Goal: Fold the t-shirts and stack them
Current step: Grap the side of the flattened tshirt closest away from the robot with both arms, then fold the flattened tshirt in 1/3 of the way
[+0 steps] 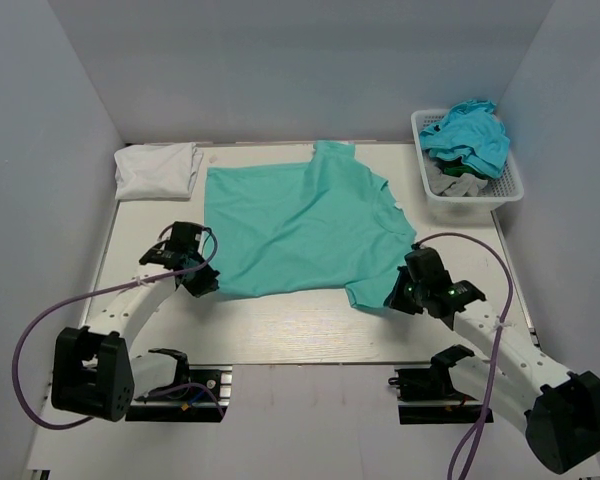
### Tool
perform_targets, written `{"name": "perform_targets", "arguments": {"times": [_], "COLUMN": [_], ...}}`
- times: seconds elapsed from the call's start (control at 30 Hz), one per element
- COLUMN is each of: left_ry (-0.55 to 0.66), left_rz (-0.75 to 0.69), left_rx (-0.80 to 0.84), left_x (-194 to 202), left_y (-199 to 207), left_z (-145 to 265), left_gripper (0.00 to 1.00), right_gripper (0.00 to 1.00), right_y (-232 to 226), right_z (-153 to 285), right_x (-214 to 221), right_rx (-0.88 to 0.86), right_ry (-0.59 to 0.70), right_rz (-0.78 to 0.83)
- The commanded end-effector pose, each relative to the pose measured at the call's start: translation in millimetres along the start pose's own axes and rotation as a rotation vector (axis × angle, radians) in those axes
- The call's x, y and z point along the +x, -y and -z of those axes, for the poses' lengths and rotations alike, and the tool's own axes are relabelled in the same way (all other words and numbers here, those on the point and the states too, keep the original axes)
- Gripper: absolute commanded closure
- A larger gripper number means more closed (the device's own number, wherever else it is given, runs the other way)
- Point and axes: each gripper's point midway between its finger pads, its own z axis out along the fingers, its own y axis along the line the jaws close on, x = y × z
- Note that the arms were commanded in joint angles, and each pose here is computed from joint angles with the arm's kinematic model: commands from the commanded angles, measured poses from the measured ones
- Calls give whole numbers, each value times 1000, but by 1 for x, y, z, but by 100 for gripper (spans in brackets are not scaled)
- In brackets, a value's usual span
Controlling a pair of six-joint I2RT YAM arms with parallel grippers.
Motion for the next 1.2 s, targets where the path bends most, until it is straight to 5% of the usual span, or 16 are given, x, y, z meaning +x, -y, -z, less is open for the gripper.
{"name": "perform_targets", "arguments": {"times": [0.0,0.17,0.43,1.03,1.1,1.13,1.17], "left_ry": [-12,24,180,222,218,209,226], "left_rz": [-8,-18,22,198,219,216,217], "left_rx": [42,97,49,-33,-44,-84,-88], "left_x": [-1,-31,-94,-171,-181,-182,-191], "left_y": [12,43,74,107,112,107,113], "left_z": [12,20,32,-49,-55,-69,-66], "left_gripper": [100,100,100,100,81,71,56], "right_gripper": [100,100,100,100,95,80,80], "right_y": [-23,-58,-79,-105,-109,-111,-116], "right_z": [17,30,24,-74,-106,-112,-133], "right_x": [-17,-86,-158,-310,-327,-331,-344], "right_rx": [-60,-91,-27,29,39,42,46], "right_ry": [11,182,284,379,368,364,367], "right_rz": [23,-3,0,26,69,126,153]}}
